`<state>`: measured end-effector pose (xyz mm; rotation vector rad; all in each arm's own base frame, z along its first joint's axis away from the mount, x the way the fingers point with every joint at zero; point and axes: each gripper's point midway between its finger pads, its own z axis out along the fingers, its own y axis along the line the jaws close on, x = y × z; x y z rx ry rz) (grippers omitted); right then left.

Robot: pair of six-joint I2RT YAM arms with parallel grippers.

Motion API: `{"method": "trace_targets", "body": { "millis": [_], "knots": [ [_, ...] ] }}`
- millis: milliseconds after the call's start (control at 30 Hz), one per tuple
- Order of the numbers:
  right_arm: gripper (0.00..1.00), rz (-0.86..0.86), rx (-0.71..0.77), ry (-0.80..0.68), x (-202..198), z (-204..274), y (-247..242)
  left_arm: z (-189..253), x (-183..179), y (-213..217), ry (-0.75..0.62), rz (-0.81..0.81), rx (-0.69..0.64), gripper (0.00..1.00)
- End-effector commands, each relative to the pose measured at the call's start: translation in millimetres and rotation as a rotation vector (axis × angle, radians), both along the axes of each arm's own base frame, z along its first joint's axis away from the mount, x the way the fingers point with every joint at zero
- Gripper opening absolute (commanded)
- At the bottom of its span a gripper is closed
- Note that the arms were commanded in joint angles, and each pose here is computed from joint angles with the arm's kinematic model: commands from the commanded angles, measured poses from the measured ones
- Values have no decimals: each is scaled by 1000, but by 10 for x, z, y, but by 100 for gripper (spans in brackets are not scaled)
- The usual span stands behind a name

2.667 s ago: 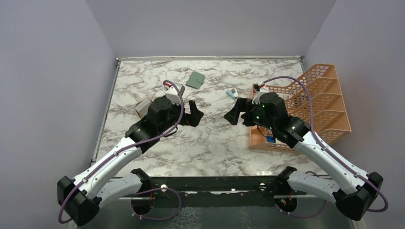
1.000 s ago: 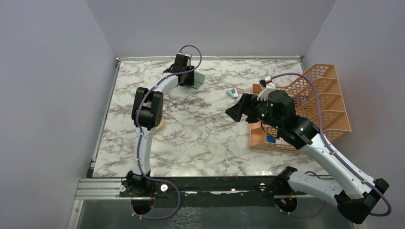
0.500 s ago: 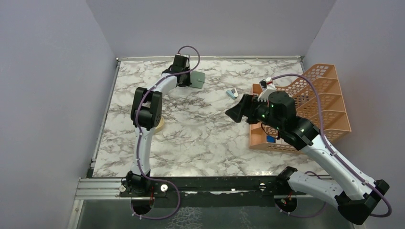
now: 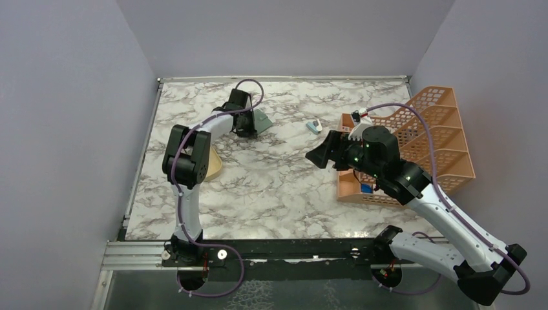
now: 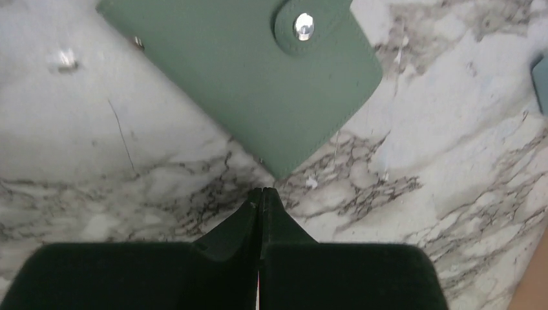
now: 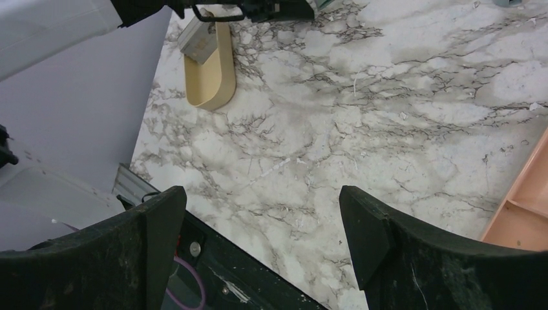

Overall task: Put the credit cards into the card holder
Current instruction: Move the card holder to the center of the board.

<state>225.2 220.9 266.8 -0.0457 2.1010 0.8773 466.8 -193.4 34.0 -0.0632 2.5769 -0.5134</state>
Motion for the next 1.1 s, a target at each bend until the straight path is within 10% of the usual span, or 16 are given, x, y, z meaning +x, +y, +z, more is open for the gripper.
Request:
{"method": "trace_targets", "body": {
  "millis": [0,233,567,1067],
  "knots": [
    [89,-15,-13,23,-24,-72,-51,142,-362,-67,49,-6,-63,0],
    [89,-5,-11,22,-13,-71,-24,425,-278,42,-31,55,-36,2],
    [89,2,0,-20,-32,46,-48,660,630,207,-221,145,75,46],
    [90,-22,-16,-36,-41,101,-127,377,1188,40,-258,45,79,52]
  ]
}}
